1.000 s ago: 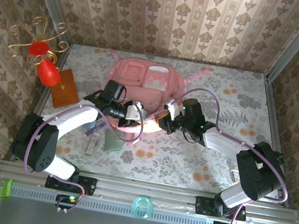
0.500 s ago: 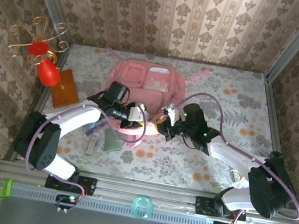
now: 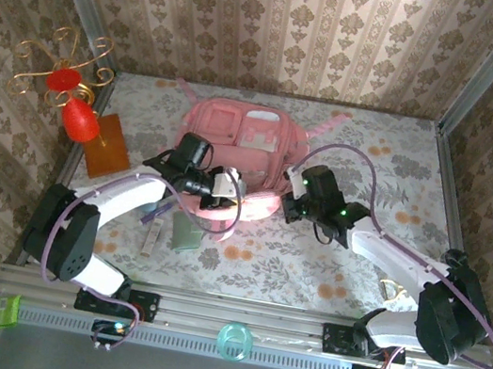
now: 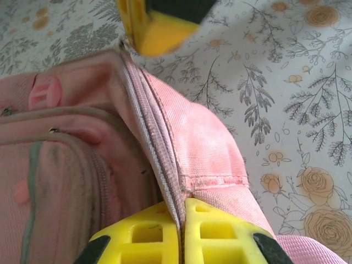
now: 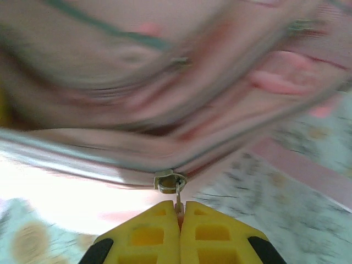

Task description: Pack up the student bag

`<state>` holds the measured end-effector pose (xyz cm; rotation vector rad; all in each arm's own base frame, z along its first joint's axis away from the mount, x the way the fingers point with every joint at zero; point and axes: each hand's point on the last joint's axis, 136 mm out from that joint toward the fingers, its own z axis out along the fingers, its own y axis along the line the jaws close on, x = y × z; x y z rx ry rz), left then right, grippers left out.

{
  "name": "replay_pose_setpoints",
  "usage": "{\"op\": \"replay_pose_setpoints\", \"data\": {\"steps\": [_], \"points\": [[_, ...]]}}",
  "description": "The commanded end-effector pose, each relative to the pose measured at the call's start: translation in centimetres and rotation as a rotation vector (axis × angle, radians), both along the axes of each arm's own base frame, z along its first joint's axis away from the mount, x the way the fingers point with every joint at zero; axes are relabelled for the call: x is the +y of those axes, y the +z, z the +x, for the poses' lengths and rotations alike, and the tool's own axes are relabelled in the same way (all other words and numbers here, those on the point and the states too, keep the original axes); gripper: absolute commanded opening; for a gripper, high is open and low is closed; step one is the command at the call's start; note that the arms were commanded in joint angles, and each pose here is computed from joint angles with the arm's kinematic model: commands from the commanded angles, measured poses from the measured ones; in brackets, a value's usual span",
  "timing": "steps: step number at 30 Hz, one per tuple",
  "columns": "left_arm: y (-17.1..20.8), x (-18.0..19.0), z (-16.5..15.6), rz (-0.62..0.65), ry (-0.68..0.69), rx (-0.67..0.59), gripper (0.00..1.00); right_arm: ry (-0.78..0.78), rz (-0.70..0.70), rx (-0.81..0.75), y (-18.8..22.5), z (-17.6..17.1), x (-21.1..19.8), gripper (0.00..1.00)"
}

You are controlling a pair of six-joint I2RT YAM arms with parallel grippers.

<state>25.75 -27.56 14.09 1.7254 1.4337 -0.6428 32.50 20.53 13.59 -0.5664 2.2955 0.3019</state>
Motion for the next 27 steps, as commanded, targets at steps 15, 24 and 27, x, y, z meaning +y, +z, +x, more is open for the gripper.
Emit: {"op": "replay_pose_setpoints", "data": {"steps": [15, 24, 27], "points": [[3.2, 2.1, -0.1, -0.126, -0.002, -0.060, 0.00, -0.299, -0.002, 0.149, -4.1, 8.3, -8.9, 0.00], [4.3, 1.2, -0.4, -0.201, -0.042, -0.053, 0.00, -0.342, 0.087, 0.250, -5.2, 11.5, -10.2, 0.06], [3.7, -1.1, 0.5, -0.194, -0.015, -0.058, 0.00, -0.312, 0.101, 0.236, -3.4, 10.7, -9.9, 0.21]]}}
